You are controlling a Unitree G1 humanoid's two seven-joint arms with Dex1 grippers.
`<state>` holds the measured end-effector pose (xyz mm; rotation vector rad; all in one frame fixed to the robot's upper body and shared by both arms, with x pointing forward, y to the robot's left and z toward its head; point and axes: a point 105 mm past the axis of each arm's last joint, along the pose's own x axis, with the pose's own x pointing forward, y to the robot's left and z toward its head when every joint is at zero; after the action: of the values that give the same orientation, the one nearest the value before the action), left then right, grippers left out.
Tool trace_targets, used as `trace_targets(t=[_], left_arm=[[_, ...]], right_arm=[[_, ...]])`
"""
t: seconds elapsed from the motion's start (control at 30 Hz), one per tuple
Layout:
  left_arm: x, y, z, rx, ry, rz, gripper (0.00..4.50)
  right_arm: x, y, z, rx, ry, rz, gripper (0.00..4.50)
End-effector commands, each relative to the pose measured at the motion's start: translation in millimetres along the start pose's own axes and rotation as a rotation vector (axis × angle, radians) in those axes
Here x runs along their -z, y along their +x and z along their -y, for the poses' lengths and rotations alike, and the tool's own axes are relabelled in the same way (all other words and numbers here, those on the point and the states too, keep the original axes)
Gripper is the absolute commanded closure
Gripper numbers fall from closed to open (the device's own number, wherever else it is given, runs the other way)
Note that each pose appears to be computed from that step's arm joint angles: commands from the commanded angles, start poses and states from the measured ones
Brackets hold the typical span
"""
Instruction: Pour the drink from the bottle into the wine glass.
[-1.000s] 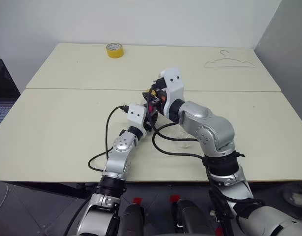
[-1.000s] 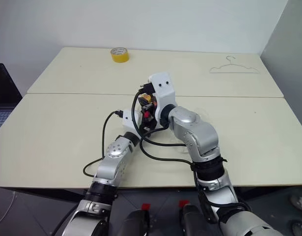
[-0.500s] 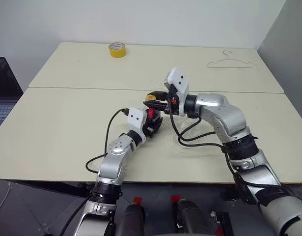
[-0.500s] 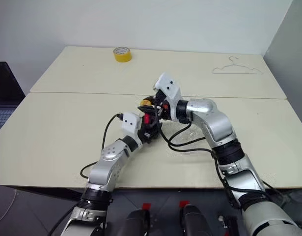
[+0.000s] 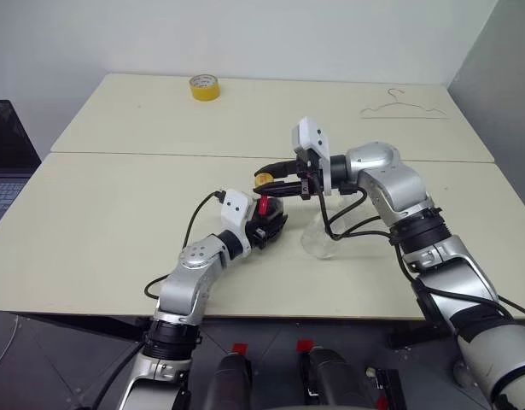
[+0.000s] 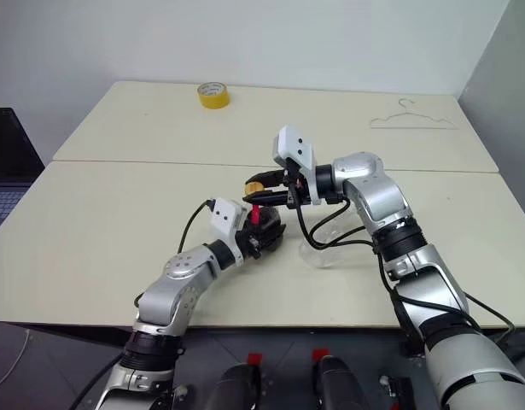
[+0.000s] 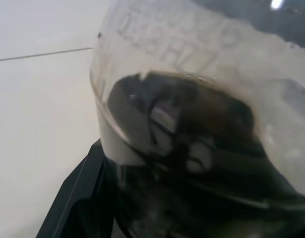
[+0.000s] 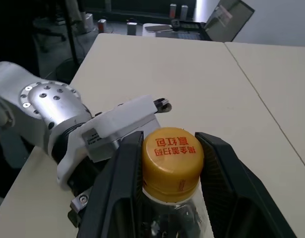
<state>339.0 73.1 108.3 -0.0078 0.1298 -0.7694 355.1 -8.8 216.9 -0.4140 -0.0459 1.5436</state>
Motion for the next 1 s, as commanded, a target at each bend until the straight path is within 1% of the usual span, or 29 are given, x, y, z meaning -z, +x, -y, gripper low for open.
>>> trace_targets(t=[0.03,0.23,0.43,0.57,0.63,0.67,0.73,0.87,1.0], left_arm=[[9,2,37,0.200,-0.045,-0.047,1.72],[5,-3,40,0.249,-0.042,-0.062,1.72],[5,-7,43,0.277,-0.041,-0.079,1.72],[4,-7,40,0.263,-0.027,-0.077,1.72],[3,-7,37,0.252,-0.020,-0.075,1.72],[2,-6,36,0.245,-0.015,-0.073,1.72],[2,-5,33,0.230,-0.009,-0.070,1.72],[1,-3,28,0.211,0.005,-0.064,1.72],[-4,3,13,0.116,0.037,-0.034,1.72]], right_arm=[[17,-15,9,0.029,-0.010,-0.101,3.22],[17,-19,5,-0.045,-0.011,-0.089,3.22],[18,-18,5,-0.061,-0.015,-0.094,3.22],[15,-19,9,-0.024,-0.018,-0.081,3.22],[13,-21,8,-0.025,0.004,-0.071,2.48],[11,-22,7,-0.031,0.013,-0.058,2.21],[7,-25,2,-0.051,0.024,-0.036,1.48],[-2,-28,-5,-0.053,-0.001,0.001,0.17],[-20,-32,-10,-0.022,0.007,0.080,0.17]])
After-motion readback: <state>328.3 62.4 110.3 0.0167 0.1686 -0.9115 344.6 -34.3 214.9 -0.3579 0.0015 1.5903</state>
